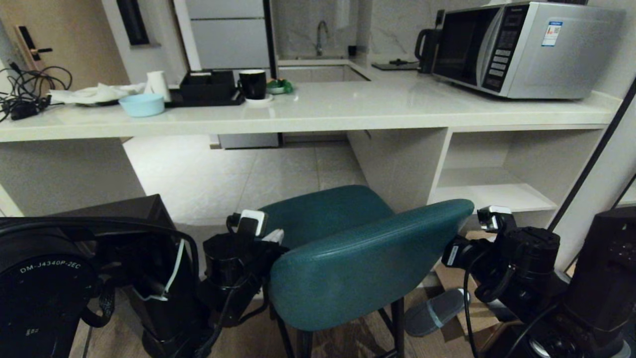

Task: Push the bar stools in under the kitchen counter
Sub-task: Pull the blue chair out from under the dining table

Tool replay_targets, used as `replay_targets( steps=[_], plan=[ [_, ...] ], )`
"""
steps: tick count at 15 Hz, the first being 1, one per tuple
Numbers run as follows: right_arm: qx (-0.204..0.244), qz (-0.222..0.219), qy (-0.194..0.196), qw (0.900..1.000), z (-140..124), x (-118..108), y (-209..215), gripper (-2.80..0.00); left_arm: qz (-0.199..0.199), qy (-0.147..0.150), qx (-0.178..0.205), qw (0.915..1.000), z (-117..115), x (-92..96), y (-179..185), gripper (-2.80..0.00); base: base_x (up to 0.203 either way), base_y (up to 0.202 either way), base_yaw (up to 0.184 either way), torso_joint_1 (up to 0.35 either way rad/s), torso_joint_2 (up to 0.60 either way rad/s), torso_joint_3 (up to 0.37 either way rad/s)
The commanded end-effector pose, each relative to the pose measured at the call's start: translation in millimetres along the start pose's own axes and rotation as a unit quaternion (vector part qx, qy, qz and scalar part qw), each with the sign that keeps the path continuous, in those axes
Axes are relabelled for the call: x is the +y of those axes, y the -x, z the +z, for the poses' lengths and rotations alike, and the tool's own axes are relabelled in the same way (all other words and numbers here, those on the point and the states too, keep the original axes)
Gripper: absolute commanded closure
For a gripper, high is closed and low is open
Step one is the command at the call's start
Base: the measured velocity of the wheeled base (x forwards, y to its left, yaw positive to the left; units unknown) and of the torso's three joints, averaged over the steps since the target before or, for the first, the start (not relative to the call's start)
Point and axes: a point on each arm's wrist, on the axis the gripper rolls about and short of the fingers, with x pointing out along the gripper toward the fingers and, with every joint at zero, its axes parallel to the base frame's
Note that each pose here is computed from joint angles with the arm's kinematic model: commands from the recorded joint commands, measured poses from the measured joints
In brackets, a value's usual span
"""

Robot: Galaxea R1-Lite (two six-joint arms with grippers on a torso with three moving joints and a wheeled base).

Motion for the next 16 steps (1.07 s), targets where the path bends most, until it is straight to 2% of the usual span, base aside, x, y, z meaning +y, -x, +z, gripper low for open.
replay_targets(
  steps=[1, 4, 7, 10, 11, 14, 16],
  plan=[
    [-0.004, -0.009, -0.002, 1.000, 3, -3, 4, 0.00, 0.029, 0.006, -0.012, 0.9995, 7, 17.9, -2, 0.00, 0.000, 0.000, 0.000, 0.000, 0.00, 0.000],
    [-0.024, -0.014, -0.005, 1.000, 19, -7, 28, 0.00, 0.081, 0.017, -0.044, 0.9956, 31, 53.9, 5, 0.00, 0.000, 0.000, 0.000, 0.000, 0.00, 0.000],
    [-0.042, -0.018, -0.007, 0.999, 32, -6, 56, 0.00, 0.107, 0.017, -0.022, 0.9939, 32, 71.4, 33, 0.00, 0.000, 0.000, 0.000, 0.000, 0.00, 0.000],
    [-0.072, -0.044, -0.010, 0.996, 44, -7, 82, 0.00, 0.130, 0.019, -0.042, 0.9904, 45, 77.4, 43, 0.00, 0.000, 0.000, 0.000, 0.000, 0.00, 0.000],
    [-0.067, -0.046, -0.008, 0.997, 42, -9, 91, 0.00, 0.131, 0.020, -0.052, 0.9899, 51, 75.4, 46, 0.00, 0.000, 0.000, 0.000, 0.000, 0.00, 0.000],
    [-0.074, -0.047, 0.037, 0.995, 45, -8, 108, 0.00, 0.124, 0.028, -0.100, 0.9868, 79, 71.2, 63, 0.00, 0.000, 0.000, 0.000, 0.000, 0.00, 0.000],
    [-0.101, -0.042, 0.096, 0.989, 54, -6, 127, 0.00, 0.119, 0.033, -0.125, 0.9844, 104, 69.5, 82, 0.00, 0.000, 0.000, 0.000, 0.000, 0.00, 0.000]
  ],
)
